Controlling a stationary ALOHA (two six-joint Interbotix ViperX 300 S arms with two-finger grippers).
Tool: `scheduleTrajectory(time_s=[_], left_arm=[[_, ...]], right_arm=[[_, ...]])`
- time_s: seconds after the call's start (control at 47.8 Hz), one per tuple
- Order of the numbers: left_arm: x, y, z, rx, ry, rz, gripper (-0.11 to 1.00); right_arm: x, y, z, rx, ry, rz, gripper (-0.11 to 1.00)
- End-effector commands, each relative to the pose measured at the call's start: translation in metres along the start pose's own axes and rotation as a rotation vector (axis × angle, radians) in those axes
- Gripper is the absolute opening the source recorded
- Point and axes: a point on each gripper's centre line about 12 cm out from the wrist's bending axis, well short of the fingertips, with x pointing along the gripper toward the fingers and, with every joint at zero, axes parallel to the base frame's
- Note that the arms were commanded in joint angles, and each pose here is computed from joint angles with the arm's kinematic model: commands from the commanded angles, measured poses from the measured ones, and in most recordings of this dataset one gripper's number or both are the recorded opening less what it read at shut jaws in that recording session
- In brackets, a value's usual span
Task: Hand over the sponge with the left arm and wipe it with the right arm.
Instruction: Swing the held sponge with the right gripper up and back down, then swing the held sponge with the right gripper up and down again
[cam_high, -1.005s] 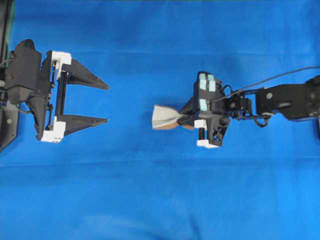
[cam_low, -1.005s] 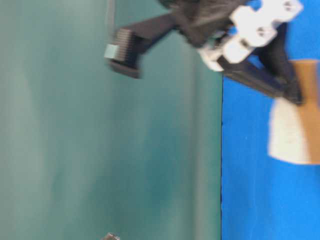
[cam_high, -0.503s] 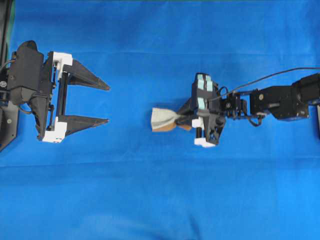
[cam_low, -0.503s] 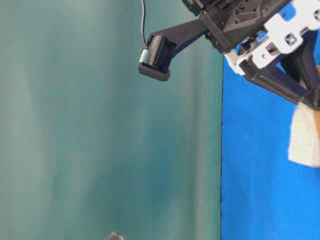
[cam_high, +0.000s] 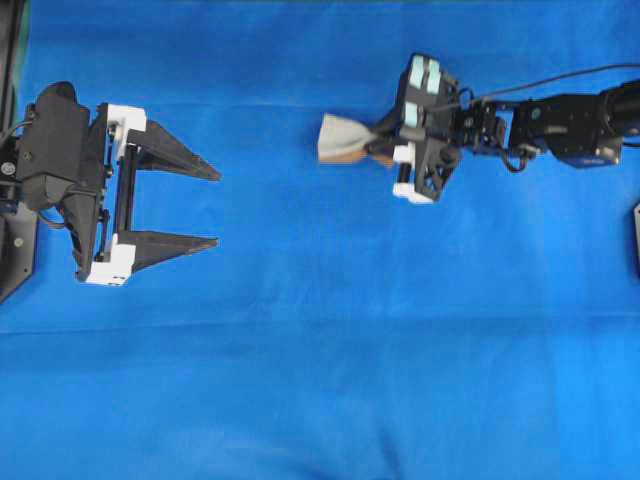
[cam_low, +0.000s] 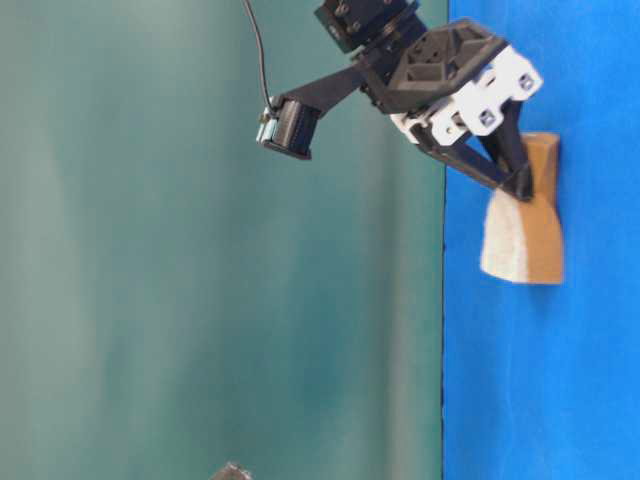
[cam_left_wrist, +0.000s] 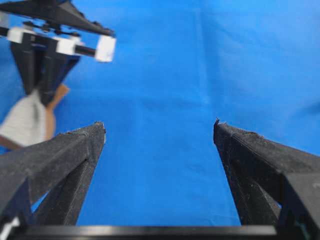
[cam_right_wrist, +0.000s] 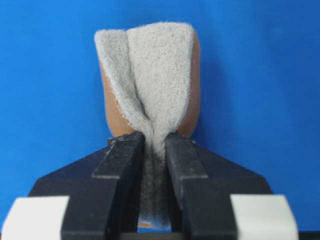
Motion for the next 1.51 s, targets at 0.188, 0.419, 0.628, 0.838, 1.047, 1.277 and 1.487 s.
scheduleTrajectory(time_s=[0.188,0.419,0.628,0.838,1.047,1.277,1.487], left_arm=[[0.000,-0.001,0.004,0.004,-0.018,-0.003,0.90],[0.000,-0.001,0.003,0.004,-0.015,-0.003,0.90],[0.000,-0.001,0.004,0.005,-0.026,-0.003,0.90],[0.000,-0.001,0.004,0.004,-0.028,-0.004,0.90],[0.000,-0.001,0.004,0.004,-0.029,-0.004,0.90],[0.000,-0.001,0.005,0.002,-0.034,-0.003,0.90],[0.000,-0.001,0.005,0.002,-0.032,-0.004,0.90]], right_arm=[[0.000,0.006,0.013,0.000,-0.007,0.014,0.19],[-0.008,0.075,0.001,-0.026,0.033,0.148,0.19],[-0.023,0.147,-0.002,-0.037,0.039,0.295,0.19],[-0.035,0.185,-0.006,-0.042,0.059,0.373,0.19],[-0.036,0.188,-0.008,-0.051,0.086,0.374,0.19],[-0.022,0.136,-0.008,-0.044,0.119,0.268,0.19],[-0.016,0.062,-0.009,-0.044,0.123,0.130,0.19]])
